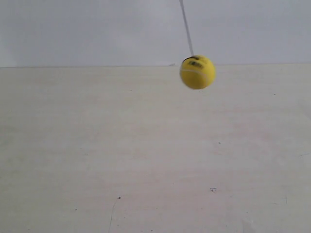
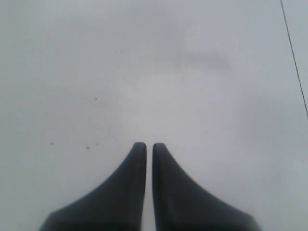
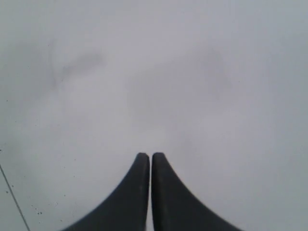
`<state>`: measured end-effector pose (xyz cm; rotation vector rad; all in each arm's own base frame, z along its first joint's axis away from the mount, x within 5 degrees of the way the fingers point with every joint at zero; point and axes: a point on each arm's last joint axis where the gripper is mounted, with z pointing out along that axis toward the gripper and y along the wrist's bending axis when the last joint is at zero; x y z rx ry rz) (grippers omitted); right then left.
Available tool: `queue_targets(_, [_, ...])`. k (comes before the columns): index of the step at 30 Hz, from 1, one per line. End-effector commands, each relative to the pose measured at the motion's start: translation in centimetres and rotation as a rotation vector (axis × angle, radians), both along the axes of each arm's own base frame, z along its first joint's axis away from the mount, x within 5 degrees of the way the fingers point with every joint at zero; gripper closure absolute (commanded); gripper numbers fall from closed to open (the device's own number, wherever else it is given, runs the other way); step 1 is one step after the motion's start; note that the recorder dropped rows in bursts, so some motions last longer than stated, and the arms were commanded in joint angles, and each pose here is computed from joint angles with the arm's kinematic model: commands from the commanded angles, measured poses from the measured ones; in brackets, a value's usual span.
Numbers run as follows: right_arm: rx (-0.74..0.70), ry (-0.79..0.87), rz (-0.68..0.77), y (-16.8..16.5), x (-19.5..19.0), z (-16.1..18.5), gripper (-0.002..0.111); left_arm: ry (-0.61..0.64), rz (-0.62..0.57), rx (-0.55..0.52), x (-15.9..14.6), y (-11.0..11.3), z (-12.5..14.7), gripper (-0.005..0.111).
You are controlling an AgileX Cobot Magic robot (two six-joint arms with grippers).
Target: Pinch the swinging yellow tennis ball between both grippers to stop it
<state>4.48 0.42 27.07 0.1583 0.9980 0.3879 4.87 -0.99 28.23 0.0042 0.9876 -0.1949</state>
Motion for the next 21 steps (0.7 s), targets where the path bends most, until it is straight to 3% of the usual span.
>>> queue_targets(1, [-0.065,0.057,-0.007,0.2,1.8,2.4,0.108,0.0,-0.024,0.015,1.5,-0.2,3.8,0.102])
queue_targets(6, [-0.191,0.264,0.007,0.8,5.5,3.1,0.108,0.218,-0.02,0.072,5.8,-0.2,5.1,0.102])
queue_targets(12, [-0.334,0.573,0.074,1.4,10.8,-1.2,0.108,0.467,-0.123,0.235,11.6,-1.1,1.1,0.102])
queue_targets(17, [-0.471,0.607,0.271,3.2,13.9,-4.1,0.108,0.619,-0.211,0.333,14.6,-1.7,-2.4,0.102])
queue_targets(21, [-0.515,0.662,0.342,3.7,17.4,-5.7,0.108,0.663,-0.216,0.356,16.8,-1.5,-3.0,0.102])
